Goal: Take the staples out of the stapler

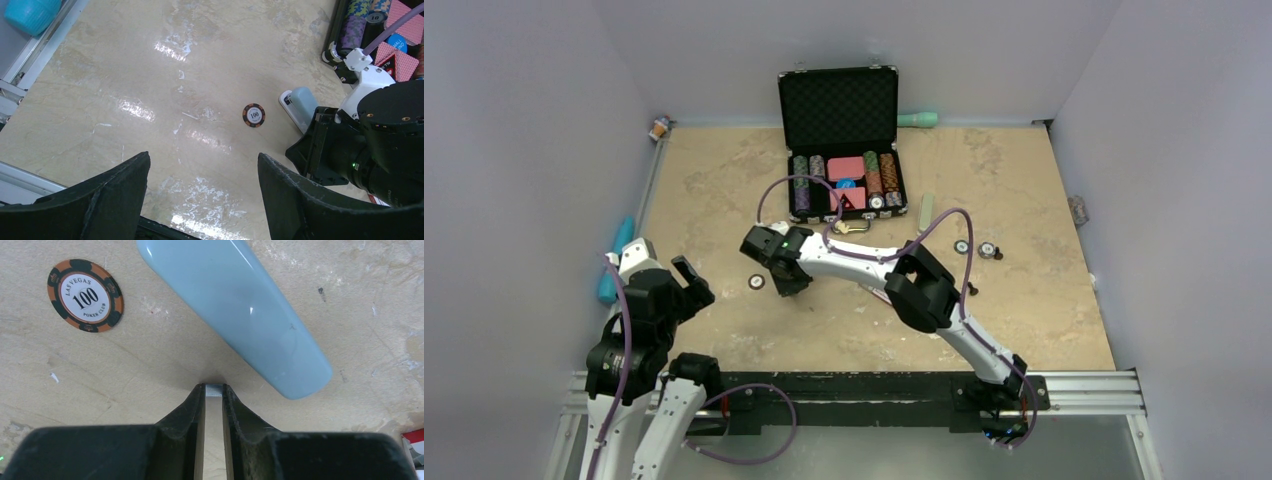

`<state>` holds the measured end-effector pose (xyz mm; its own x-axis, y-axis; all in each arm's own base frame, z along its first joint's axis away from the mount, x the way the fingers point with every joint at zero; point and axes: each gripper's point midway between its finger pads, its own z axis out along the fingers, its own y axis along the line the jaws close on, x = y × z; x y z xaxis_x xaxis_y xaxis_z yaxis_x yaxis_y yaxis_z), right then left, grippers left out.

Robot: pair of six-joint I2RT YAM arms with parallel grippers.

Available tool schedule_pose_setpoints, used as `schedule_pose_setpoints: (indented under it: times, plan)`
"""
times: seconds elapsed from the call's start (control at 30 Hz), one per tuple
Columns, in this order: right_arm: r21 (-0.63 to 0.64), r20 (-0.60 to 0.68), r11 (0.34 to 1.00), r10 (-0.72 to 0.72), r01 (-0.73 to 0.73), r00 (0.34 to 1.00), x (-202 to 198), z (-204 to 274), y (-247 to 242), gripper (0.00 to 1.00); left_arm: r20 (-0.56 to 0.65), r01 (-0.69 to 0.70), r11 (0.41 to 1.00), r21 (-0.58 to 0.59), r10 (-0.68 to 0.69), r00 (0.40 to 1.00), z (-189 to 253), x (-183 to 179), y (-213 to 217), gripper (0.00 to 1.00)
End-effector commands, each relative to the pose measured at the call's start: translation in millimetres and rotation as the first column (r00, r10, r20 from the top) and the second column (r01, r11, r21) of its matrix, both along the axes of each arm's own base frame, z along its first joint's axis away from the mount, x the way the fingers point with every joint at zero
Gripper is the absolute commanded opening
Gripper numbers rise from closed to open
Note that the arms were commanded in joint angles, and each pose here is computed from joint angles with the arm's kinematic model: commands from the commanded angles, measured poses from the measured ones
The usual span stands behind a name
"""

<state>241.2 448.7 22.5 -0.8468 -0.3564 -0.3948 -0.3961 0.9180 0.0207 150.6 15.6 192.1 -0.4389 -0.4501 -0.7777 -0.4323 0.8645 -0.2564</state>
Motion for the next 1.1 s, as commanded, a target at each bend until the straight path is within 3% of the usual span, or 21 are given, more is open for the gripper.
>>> schedule_pose_setpoints:
  times: [0.0,0.23,0.43,0.77,1.07]
  plan:
    - [0.044,0.022,0.999,0.016,-0.017,1.0,2,47,-6,0.09,0.033,0.004,1.0,0.011,-0.005,0.999,6,5,1,0.82]
    - [0.088,0.061,0.996,0.026,-0.032,0.998,-3,92,-20,0.07,0.031,0.006,1.0,0.011,-0.006,1.0,5,5,1,0.82]
    - [0.057,0.11,0.998,0.01,-0.017,0.994,-10,109,-59,0.07,0.033,0.005,1.0,0.011,-0.005,0.999,6,5,1,0.82]
    - [-0.025,0.144,0.995,-0.087,0.092,0.986,-10,91,-145,0.07,0.037,0.011,1.0,0.008,-0.012,0.999,6,5,0,0.82]
    - [-0.029,0.151,0.988,-0.144,0.15,0.978,4,70,-177,0.08,0.037,0.008,1.0,0.009,-0.008,0.999,7,5,0,0.82]
